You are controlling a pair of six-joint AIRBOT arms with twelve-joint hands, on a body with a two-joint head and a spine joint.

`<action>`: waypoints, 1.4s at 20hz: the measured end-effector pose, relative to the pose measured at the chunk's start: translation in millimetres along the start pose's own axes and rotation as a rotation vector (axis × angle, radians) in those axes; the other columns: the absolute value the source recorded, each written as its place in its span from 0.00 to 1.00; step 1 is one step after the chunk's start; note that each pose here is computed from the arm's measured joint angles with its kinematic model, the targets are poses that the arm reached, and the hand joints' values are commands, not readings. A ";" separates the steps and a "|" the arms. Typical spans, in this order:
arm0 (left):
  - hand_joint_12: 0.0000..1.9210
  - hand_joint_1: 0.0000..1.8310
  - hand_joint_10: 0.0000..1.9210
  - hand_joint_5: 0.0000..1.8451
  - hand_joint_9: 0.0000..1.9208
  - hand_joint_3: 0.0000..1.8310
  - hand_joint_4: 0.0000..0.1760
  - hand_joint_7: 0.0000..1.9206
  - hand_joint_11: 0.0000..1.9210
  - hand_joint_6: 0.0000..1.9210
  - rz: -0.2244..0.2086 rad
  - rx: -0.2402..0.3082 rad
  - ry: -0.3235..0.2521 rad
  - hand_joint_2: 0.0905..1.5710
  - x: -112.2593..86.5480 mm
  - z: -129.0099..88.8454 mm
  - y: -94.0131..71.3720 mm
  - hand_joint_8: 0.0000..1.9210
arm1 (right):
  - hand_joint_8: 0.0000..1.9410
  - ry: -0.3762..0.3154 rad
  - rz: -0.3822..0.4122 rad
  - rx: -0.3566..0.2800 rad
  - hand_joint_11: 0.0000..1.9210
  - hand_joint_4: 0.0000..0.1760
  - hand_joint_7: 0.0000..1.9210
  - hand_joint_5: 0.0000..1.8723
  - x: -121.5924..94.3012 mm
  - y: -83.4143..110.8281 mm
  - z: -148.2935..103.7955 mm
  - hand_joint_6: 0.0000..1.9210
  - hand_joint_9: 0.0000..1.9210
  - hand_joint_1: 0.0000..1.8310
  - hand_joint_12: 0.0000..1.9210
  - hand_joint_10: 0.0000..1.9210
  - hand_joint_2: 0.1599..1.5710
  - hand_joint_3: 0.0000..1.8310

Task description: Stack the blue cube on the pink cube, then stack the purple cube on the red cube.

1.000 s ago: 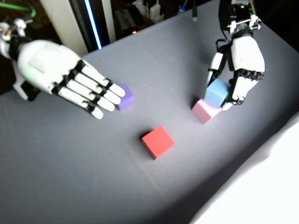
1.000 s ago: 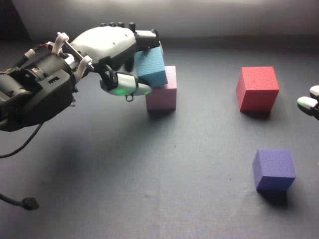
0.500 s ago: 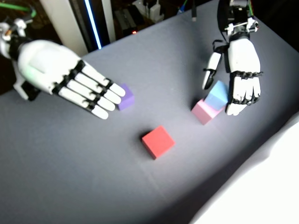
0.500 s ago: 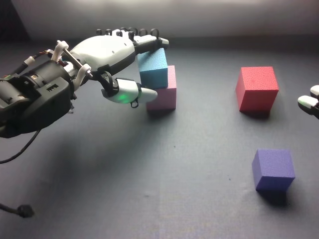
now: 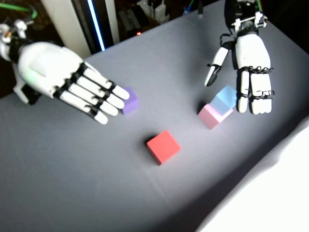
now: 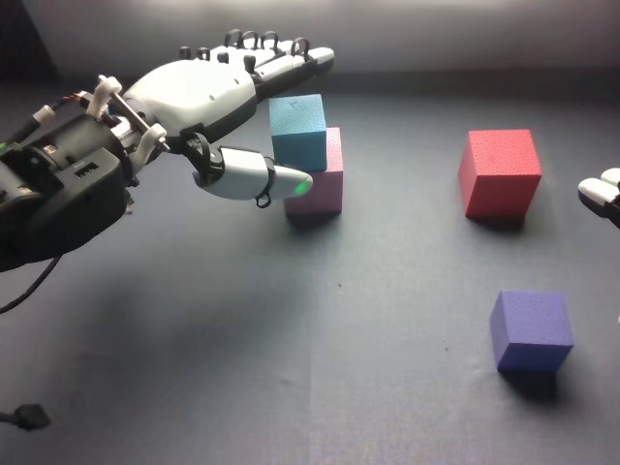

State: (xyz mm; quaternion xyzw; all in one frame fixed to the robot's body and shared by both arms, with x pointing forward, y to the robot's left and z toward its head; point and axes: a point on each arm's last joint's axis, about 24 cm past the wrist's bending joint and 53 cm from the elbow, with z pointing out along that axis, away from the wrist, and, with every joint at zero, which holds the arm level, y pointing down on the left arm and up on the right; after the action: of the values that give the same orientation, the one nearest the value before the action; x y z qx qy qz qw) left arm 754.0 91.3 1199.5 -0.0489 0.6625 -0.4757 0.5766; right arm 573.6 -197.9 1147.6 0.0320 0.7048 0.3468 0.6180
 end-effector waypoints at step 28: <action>0.00 0.23 0.00 0.00 0.00 0.00 0.67 0.00 0.00 0.00 -0.064 0.187 -0.043 0.84 3.9 -119.7 -28.2 0.00 | 0.75 0.163 0.118 -0.047 0.32 0.00 0.37 0.31 61.1 7.6 71.6 0.70 0.36 0.73 0.93 0.86 0.79 0.00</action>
State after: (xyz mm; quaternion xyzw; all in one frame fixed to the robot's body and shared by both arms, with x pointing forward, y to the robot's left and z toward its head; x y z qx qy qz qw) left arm 642.1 142.2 1201.9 -0.0264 0.6009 -0.5525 0.5770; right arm 620.4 -131.1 1100.1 0.0304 0.7412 0.4005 0.5378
